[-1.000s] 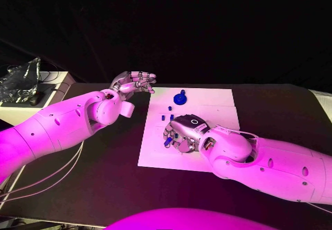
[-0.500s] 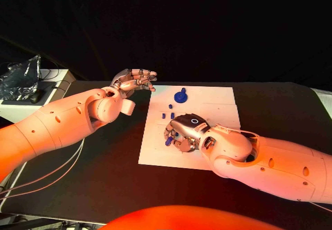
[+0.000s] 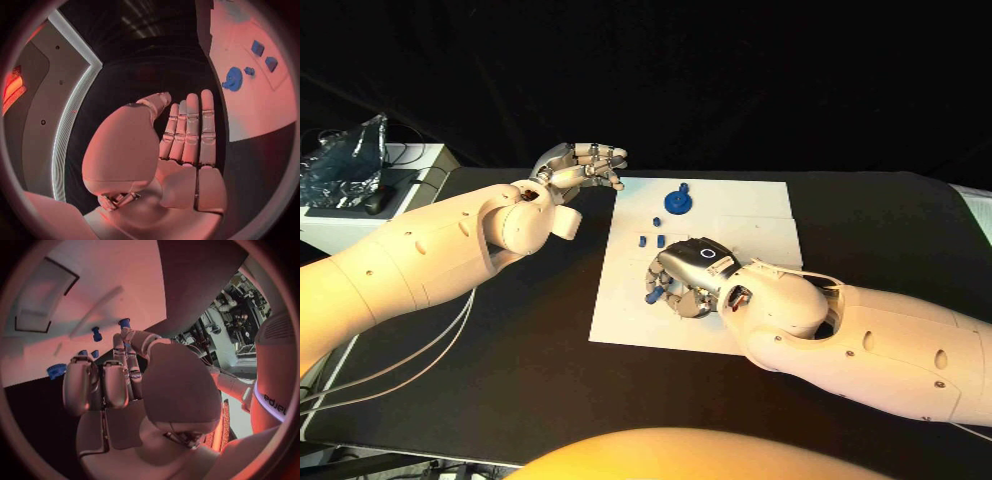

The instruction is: Assemble the parts on the task board

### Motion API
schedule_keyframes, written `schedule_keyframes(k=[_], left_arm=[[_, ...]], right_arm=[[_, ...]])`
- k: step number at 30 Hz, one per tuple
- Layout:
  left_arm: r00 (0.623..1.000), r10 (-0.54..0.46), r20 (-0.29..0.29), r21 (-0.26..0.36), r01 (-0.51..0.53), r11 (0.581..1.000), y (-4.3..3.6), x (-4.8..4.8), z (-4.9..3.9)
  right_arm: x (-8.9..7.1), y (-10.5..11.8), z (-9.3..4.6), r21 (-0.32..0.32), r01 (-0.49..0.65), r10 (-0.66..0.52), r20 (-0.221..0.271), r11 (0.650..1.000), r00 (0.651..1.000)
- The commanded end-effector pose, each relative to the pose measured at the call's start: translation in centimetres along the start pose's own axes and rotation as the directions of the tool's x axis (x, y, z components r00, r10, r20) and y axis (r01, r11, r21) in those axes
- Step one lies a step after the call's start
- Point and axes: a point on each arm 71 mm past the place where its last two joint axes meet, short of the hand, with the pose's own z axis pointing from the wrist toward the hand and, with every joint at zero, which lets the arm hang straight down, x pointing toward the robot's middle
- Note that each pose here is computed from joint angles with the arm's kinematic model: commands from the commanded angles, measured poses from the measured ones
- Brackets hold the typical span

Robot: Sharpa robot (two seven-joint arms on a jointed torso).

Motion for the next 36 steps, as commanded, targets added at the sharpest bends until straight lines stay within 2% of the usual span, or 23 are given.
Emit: schedule_keyframes(k=[1, 9, 18, 28, 36], left_arm=[[1.0, -0.011, -0.017, 0.007, 0.011, 1.0, -0.1, 0.25, 0.02], [1.0, -0.011, -0.018, 0.006, 0.011, 1.0, -0.12, 0.29, 0.01], [1.0, -0.01, -0.018, 0.004, 0.011, 1.0, -0.14, 0.21, -0.04], [1.0, -0.01, -0.019, 0.002, 0.01, 1.0, -0.13, 0.13, -0.08], [1.0, -0.01, -0.019, 0.0, 0.01, 1.0, -0.1, 0.05, -0.08]], right_arm=[[0.2, 0.1, 0.1, -0.002, 0.028, -0.028, -0.02, 1.0, 0.999], [0.7, 0.6, 0.6, -0.028, 0.007, -0.008, -0.029, 1.0, 1.0], [0.7, 0.7, 0.4, -0.039, -0.025, 0.025, 0.001, 0.999, 1.0], [0.3, 0.1, -0.2, -0.007, -0.034, 0.035, 0.056, 0.999, 0.998], [-0.4, -0.4, -1.1, 0.003, -0.063, 0.062, 0.13, 0.998, 0.99]])
